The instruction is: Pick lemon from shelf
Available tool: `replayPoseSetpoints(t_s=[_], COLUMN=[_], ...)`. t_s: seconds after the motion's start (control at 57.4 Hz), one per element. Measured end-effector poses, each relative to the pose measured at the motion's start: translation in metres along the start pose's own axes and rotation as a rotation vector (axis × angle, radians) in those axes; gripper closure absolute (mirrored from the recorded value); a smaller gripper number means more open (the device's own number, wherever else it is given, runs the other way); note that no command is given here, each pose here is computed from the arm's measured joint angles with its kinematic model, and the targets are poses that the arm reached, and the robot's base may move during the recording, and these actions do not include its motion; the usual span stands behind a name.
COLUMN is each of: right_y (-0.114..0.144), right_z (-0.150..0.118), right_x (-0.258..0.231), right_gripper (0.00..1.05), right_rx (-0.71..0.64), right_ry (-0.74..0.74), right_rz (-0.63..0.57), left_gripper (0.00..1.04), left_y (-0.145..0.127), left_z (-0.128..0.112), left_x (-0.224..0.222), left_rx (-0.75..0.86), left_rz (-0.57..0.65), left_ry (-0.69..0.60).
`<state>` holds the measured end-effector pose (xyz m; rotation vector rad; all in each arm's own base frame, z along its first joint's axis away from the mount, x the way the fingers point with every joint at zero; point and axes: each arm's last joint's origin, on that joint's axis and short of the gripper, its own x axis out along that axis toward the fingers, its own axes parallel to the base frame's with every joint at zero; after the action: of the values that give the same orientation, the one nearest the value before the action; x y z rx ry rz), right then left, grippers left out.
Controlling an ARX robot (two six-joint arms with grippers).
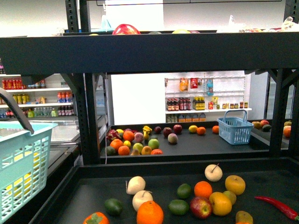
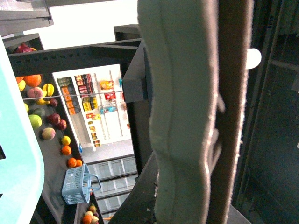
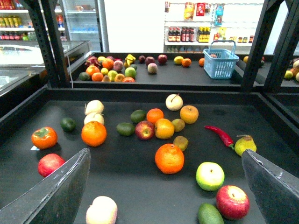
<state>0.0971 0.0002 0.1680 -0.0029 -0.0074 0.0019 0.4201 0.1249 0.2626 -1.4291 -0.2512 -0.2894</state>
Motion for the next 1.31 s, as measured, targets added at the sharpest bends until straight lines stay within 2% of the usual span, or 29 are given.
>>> replayPoseSetpoints(t_s=[0.296,0.47,0.661,1.01,1.114,1.306], right_y=[0.0,0.0,0.0,0.0,0.0,0.0], right_z=[0.0,0.0,0.0,0.0,0.0,0.0], right_x=[0.0,0.0,0.0,0.0,0.0,0.0], right_gripper=[0.07,0.07,0.07,0.07,0.07,0.07], right_rx=[0.0,0.0,0.0,0.0,0.0,0.0], right_ry=[0.0,0.0,0.0,0.0,0.0,0.0], right_rz=[0.0,0.0,0.0,0.0,0.0,0.0], left_gripper=[0.97,0.97,0.98,0.97,0.75,0.45], left_y=[0.023,0.041,0.059,0.073,0.076,0.08], left_z=[0.048,0.068,0.077,0.079,0.08,0.081], left_x=[-0.02,-0.032,-0.039,-0.042,-0.043,-0.043], left_rx=[-0.008,-0.002,-0.018,-0.023,0.013,0.021], left_rz=[-0.014,0.007,0.011,0.008,0.034,0.129], left_ry=[-0.059,-0.092,-0.098,-0.08,-0.071,-0.061])
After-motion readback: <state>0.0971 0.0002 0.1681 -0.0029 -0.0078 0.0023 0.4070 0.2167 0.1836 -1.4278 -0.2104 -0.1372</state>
